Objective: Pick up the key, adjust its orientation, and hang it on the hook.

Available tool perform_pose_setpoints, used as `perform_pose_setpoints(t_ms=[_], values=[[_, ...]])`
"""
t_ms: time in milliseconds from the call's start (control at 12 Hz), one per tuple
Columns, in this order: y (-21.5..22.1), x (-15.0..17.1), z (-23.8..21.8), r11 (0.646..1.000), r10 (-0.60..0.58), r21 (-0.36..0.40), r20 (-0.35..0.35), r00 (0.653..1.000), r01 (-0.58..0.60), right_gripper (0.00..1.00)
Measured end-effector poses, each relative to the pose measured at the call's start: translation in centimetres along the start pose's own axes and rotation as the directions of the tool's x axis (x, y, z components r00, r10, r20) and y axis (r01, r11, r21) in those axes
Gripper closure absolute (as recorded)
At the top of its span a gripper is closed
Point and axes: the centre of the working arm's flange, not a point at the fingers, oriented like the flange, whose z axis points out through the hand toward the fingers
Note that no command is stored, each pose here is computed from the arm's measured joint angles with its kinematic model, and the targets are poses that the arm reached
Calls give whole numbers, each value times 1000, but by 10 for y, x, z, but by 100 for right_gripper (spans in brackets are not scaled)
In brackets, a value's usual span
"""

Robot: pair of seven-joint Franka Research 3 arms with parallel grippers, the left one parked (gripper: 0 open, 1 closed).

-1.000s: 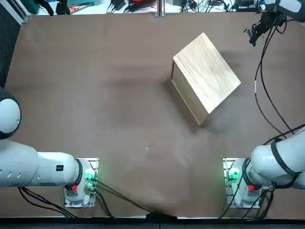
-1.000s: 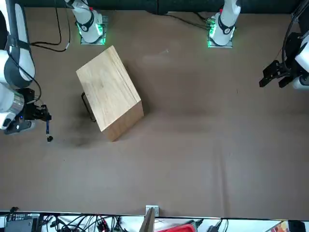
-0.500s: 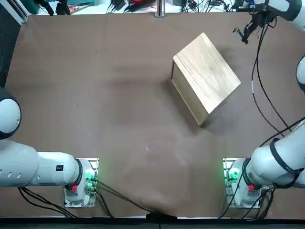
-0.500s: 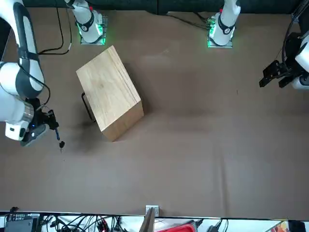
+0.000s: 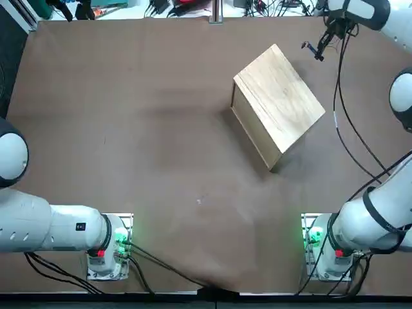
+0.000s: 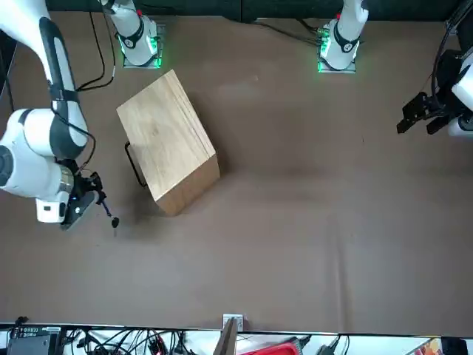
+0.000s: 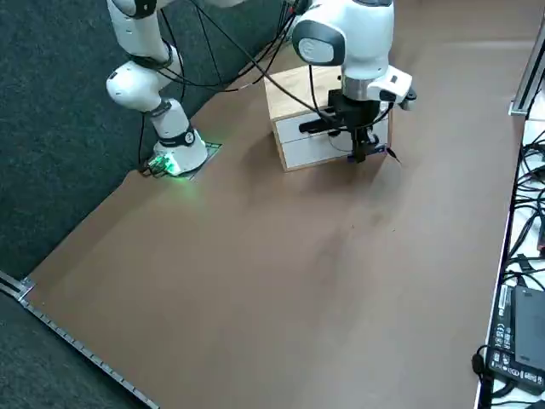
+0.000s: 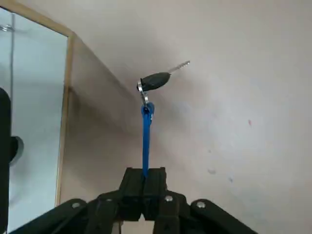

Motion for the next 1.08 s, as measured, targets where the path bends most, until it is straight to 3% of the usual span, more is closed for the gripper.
perform_pose_setpoints(t_ms=[500,1083], values=[[-30,36,1,988,-151,-44,-14,988,150,97],[-47,52,16,943,-331,-30,4,944,331,97]])
